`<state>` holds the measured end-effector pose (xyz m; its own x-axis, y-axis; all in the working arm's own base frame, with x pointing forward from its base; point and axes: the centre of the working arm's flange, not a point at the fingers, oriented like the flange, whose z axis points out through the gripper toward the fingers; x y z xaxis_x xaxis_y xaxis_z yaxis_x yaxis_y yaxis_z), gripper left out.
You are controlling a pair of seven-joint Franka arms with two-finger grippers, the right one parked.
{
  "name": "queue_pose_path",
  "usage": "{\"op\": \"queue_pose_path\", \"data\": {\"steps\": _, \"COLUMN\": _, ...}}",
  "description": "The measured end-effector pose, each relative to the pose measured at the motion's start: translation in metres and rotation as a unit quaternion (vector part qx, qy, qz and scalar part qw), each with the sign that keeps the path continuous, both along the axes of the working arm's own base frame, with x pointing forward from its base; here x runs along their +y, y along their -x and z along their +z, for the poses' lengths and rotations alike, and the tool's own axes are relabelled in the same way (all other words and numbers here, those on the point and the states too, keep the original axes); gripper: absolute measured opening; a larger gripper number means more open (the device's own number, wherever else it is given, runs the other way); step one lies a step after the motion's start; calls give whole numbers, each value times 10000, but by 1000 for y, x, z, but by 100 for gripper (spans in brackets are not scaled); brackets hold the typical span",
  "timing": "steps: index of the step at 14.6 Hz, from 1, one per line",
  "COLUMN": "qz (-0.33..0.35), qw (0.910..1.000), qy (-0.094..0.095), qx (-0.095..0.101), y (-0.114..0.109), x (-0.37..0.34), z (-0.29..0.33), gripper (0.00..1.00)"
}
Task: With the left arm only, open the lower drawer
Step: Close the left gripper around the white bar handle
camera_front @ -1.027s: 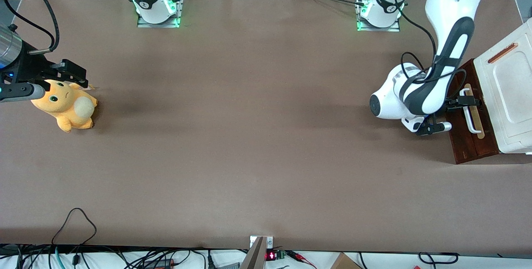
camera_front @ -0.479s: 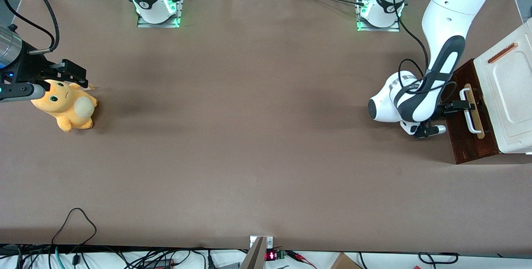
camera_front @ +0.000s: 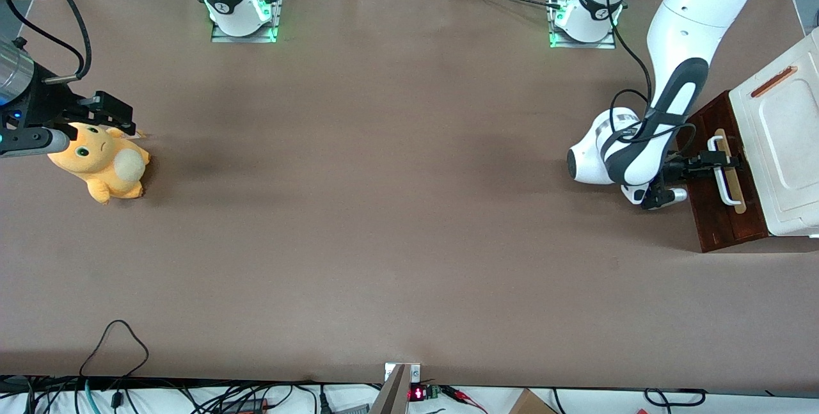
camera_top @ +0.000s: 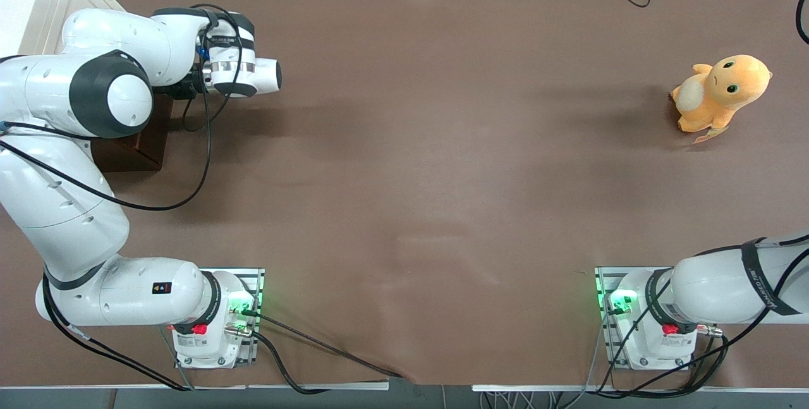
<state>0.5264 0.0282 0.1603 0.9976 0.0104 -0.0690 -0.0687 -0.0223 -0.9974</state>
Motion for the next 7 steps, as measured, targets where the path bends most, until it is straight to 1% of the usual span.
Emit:
{"op": "queue_pose_path", "data": {"steps": 2, "qz": -3, "qw": 10000, "qy": -18, "qx": 20, "y": 2, "x": 0, "z": -5, "gripper": 80}}
{"op": "queue_pose_path", "data": {"steps": 3, "qz": -2, "qw": 10000, "qy": -21, "qx": 30, "y": 2, "x": 0, "z": -6, "gripper": 72}}
{"op": "queue_pose_path", "data": {"steps": 4, "qz": -2, "qw": 10000, "qy": -22, "qx": 35, "y": 2, "x": 0, "z": -6, "gripper": 72}}
{"op": "queue_pose_path", "data": {"steps": 5, "qz": -2, "qw": 10000, "qy": -23, "qx": 34, "y": 2, "x": 0, "z": -6, "gripper": 67}}
{"op": "queue_pose_path", "data": {"steps": 7, "qz": -2, "qw": 10000, "qy": -23, "qx": 35, "y": 2, "x": 0, "z": -6, "gripper": 47}}
